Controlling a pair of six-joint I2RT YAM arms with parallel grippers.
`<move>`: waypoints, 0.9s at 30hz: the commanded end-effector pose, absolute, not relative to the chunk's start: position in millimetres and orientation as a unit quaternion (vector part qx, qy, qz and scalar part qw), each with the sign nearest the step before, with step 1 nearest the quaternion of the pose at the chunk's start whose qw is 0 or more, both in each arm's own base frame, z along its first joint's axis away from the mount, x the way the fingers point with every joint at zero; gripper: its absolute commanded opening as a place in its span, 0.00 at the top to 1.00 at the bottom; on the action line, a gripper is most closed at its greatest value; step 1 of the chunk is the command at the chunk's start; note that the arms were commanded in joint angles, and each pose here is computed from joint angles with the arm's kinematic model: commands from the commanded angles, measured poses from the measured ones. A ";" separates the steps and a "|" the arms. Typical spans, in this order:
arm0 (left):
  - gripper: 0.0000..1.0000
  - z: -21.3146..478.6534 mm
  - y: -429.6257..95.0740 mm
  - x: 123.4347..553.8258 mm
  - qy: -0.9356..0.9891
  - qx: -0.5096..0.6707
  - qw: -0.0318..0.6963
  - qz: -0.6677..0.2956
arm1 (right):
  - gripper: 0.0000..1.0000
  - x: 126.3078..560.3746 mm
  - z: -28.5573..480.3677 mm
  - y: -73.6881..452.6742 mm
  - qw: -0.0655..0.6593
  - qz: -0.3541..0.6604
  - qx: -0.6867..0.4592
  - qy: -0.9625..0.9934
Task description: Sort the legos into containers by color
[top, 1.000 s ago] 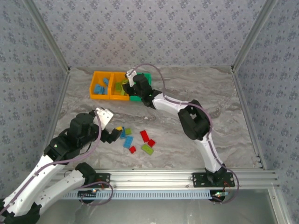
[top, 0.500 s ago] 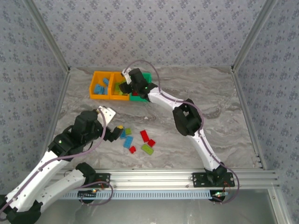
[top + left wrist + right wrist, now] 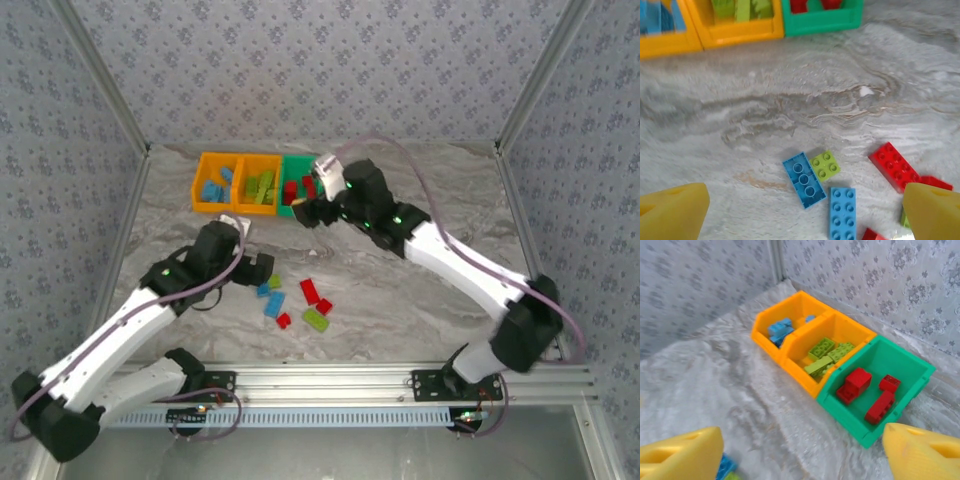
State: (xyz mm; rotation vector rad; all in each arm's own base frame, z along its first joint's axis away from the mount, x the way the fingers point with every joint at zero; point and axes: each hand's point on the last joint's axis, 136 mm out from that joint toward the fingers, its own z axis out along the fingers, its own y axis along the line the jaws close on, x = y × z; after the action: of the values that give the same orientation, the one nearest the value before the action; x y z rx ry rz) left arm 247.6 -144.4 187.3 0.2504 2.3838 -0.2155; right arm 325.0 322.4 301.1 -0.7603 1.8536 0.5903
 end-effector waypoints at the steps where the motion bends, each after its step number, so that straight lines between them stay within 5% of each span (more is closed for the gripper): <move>1: 0.01 160.3 -134.9 265.4 0.934 -0.047 0.347 -0.073 | 0.08 274.1 243.4 303.8 0.415 0.251 -0.330 0.810; 9: 0.02 98.9 -146.7 284.2 0.952 -0.110 0.276 -0.075 | 0.00 219.7 217.3 254.3 0.399 0.274 -0.272 0.831; 17: 0.29 57.5 -149.6 299.7 0.960 -0.140 0.227 -0.085 | 0.00 212.1 207.7 235.2 0.393 0.273 -0.236 0.846; 27: 0.42 19.4 -158.4 286.8 0.974 -0.120 0.170 -0.090 | 0.00 213.9 197.7 238.0 0.378 0.282 -0.215 0.855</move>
State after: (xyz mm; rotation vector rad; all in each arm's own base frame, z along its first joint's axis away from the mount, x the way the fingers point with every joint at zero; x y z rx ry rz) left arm 291.8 -153.0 27.6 -0.3558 2.7341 -0.2153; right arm 211.1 239.0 200.5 -0.5940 2.1692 0.7152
